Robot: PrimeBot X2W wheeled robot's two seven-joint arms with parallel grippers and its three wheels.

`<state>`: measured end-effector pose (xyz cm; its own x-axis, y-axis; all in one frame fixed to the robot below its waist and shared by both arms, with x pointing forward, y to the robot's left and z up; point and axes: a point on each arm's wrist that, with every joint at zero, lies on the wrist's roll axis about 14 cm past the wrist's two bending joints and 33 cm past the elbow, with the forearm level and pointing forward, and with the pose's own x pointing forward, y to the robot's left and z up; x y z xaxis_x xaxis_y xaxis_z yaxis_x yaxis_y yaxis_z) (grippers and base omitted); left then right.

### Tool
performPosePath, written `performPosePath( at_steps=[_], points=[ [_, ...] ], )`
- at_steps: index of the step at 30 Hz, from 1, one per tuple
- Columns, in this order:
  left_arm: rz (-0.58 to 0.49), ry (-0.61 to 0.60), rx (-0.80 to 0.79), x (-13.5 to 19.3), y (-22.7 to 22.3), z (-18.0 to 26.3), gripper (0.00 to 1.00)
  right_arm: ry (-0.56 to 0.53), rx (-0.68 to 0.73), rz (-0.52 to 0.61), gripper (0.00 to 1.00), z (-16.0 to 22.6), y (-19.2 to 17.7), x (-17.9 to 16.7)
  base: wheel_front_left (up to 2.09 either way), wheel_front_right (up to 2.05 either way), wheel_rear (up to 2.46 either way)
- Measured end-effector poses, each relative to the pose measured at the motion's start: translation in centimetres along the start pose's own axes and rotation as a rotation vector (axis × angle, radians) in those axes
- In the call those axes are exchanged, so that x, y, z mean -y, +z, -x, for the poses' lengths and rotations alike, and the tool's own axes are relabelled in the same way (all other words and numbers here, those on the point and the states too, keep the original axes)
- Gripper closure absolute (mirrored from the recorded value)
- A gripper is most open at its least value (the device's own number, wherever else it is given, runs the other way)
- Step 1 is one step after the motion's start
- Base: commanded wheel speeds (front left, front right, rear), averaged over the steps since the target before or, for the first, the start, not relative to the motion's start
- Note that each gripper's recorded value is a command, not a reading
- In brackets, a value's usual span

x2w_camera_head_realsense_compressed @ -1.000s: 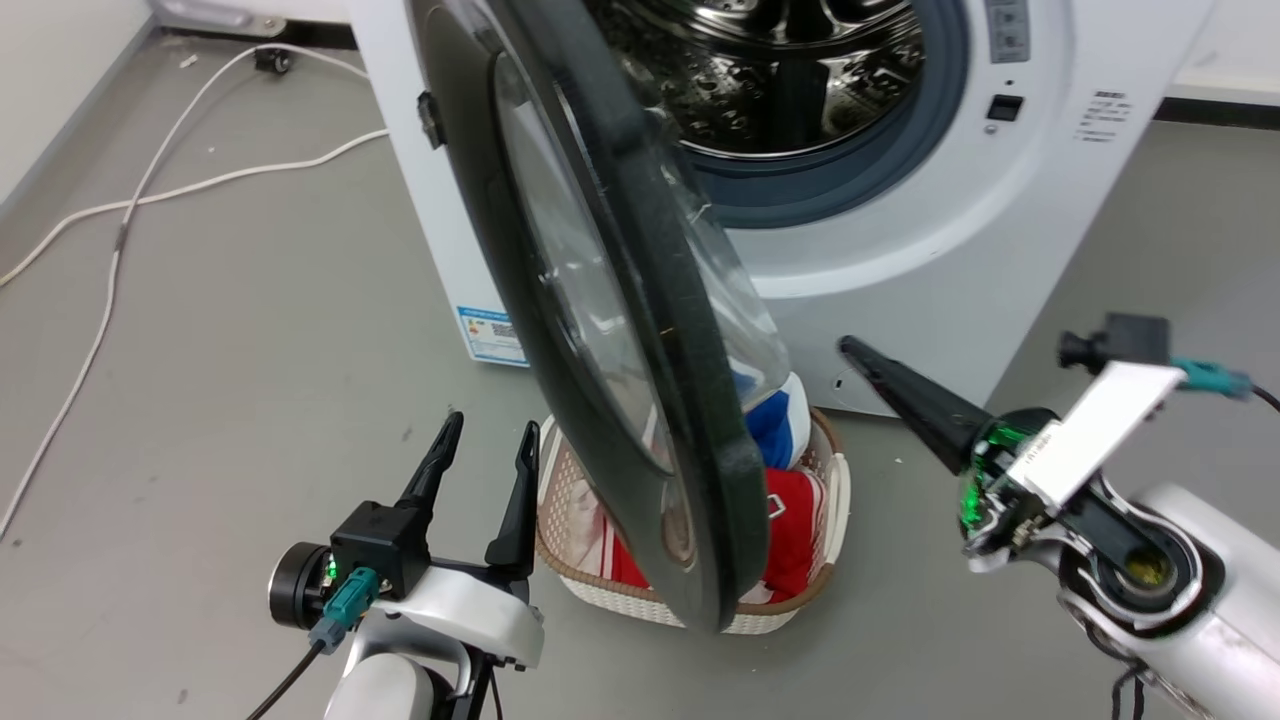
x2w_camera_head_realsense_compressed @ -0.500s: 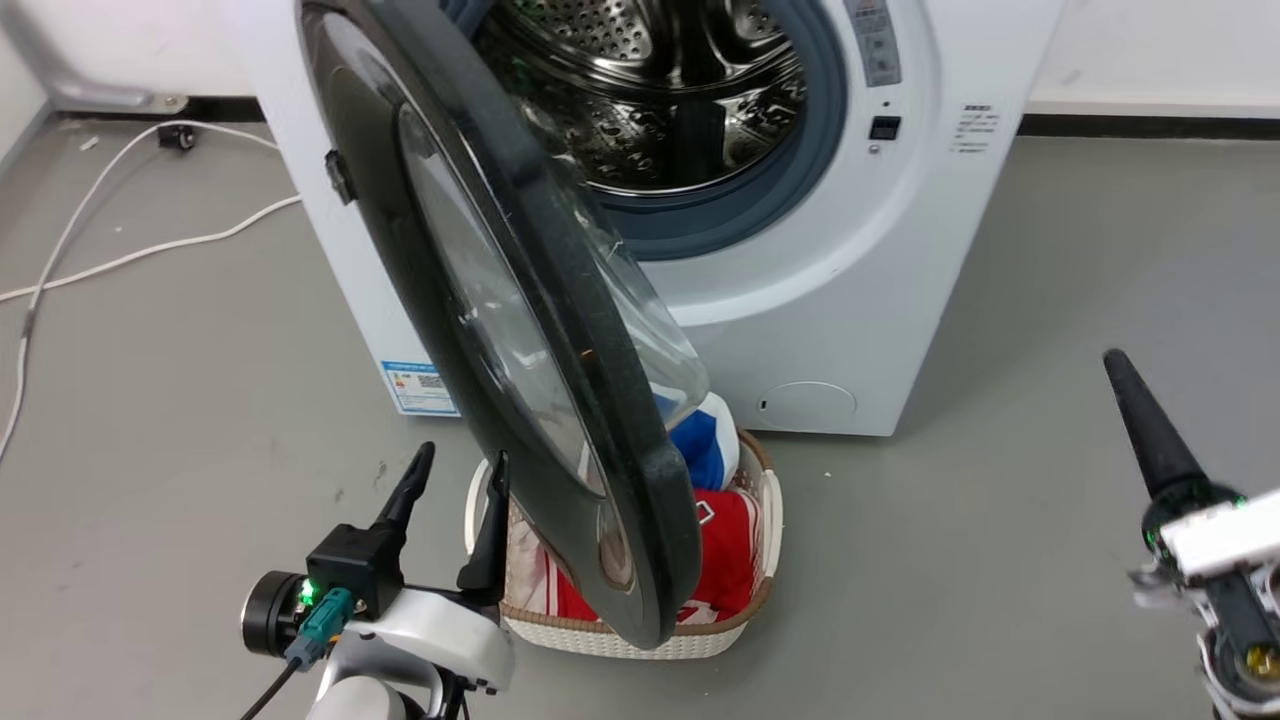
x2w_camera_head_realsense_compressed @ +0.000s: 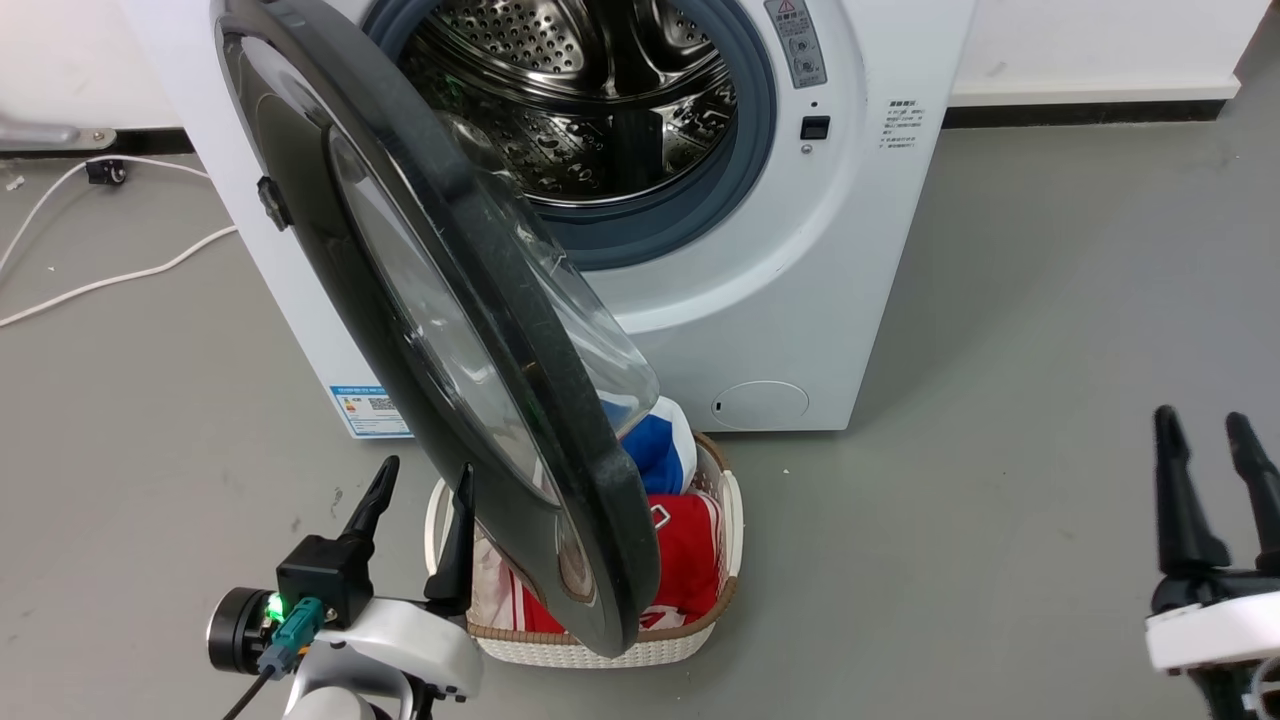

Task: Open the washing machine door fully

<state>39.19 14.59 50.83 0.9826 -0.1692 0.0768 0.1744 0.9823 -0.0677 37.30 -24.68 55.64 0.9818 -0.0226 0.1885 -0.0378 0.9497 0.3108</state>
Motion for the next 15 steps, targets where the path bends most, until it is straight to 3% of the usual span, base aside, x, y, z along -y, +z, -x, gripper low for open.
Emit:
performPosePath(
  at_steps=[5, 15],
  points=[
    [-0.007, 0.011, -0.003, -0.4, 0.0, 0.1, 0.0, 0.014, -0.054, 0.129, 0.0, 1.0, -0.4, -2.5, 0.0, 0.0, 0.0],
    [-0.013, 0.035, -0.009, -1.3, -0.1, 0.5, 0.0, 0.036, -0.157, 0.193, 0.0, 2.9, -3.7, -4.6, 0.0, 0.0, 0.0]
  ],
)
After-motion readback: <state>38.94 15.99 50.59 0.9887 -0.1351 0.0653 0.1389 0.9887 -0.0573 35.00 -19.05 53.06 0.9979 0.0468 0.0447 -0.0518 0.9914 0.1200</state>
